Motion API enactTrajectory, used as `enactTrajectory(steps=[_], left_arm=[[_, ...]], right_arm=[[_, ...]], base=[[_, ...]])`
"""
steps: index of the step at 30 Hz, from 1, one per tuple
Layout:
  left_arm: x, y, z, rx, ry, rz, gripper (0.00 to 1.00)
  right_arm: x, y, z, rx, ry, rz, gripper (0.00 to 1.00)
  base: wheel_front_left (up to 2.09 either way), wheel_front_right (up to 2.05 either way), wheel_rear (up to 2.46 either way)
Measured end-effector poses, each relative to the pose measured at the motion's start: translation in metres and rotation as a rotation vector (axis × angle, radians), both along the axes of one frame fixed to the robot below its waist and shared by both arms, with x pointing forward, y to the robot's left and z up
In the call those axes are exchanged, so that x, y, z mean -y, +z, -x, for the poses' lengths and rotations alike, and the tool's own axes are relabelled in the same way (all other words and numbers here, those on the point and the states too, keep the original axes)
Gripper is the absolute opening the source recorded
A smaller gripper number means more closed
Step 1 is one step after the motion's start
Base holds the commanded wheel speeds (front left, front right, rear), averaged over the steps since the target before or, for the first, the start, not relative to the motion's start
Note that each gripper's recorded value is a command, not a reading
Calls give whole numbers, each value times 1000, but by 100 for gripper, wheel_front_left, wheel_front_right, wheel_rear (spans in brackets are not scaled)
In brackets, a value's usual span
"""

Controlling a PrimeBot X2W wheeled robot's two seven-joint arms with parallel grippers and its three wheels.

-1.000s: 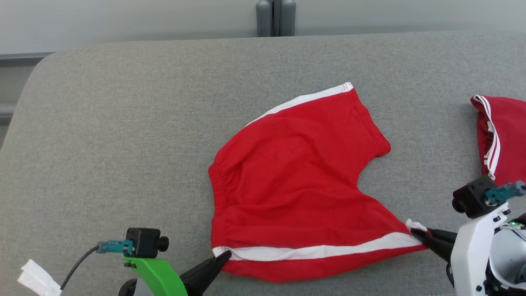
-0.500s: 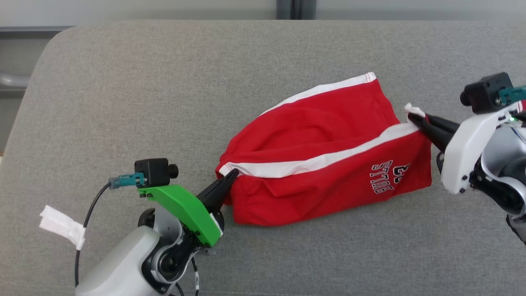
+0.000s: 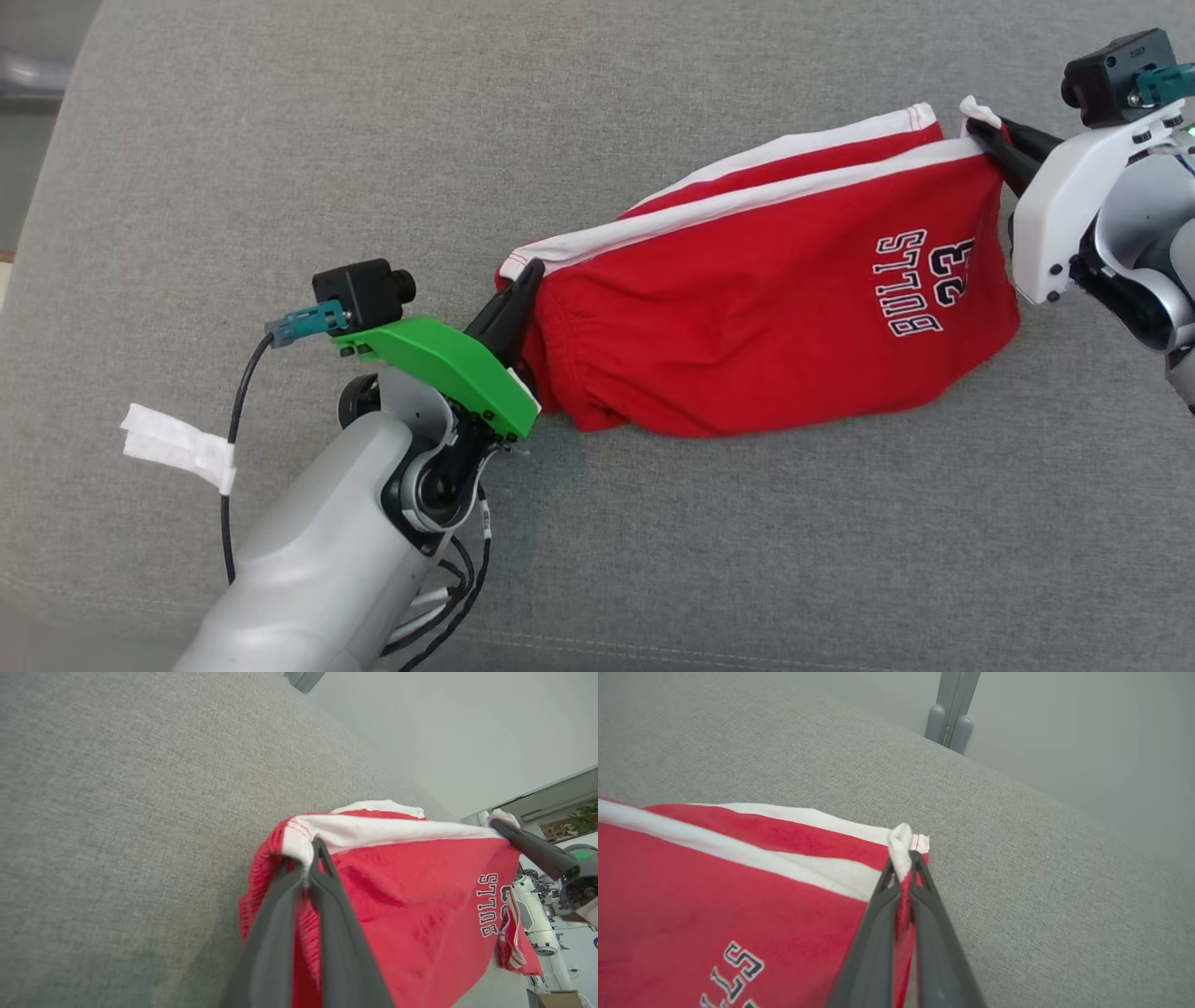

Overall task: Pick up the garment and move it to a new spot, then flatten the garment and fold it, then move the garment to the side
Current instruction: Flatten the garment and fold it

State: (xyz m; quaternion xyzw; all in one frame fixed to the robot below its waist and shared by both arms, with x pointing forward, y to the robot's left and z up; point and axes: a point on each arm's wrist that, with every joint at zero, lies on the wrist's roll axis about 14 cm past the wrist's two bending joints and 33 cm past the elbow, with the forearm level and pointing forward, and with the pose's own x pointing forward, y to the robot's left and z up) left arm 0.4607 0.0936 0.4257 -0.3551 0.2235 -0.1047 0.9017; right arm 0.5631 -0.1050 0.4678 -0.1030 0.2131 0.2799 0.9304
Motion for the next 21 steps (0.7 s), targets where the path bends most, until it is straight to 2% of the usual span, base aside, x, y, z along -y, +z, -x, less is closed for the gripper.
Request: enactTrajectory(steps=[6, 7, 9, 10, 11, 12, 13, 14, 17, 21], left_arm=[[-6, -11, -7, -7, 42, -3, 0], [-5, -9, -9, 3, 43, -1, 5], [-4, -8, -12, 11, 47, 2, 24], [-4, -8, -12, 14, 48, 2, 25], [-5, -10, -13, 11, 51, -2, 36], [-7, -11, -13, 13, 56, -5, 76], [-8, -11, -14, 16, 65, -6, 100], [-9, -9, -15, 30, 75, -13, 100], [-13, -1, -20, 82, 92, -26, 100], [-23, 9, -21, 141, 110, -58, 100]], right_arm=[[-6, -11, -20, 26, 0, -1, 0], [-6, -13, -23, 29, -2, 3, 0], [-7, -16, -27, 32, -4, 8, 0], [-7, -19, -29, 28, -9, 9, 0], [-8, -20, -30, 28, -13, 8, 0], [-8, -21, -32, 30, -16, 7, 0], [-10, -20, -34, 38, -18, -2, 20], [-12, -18, -35, 53, -18, -8, 100], [-13, -10, -40, 92, -35, -42, 100], [-16, -7, -37, 59, -71, -100, 100]], base=[[0, 0, 0], [0, 0, 0], [0, 0, 0], [0, 0, 0], [0, 0, 0], [0, 0, 0], [0, 0, 0], [0, 0, 0], [0, 0, 0], [0, 0, 0]])
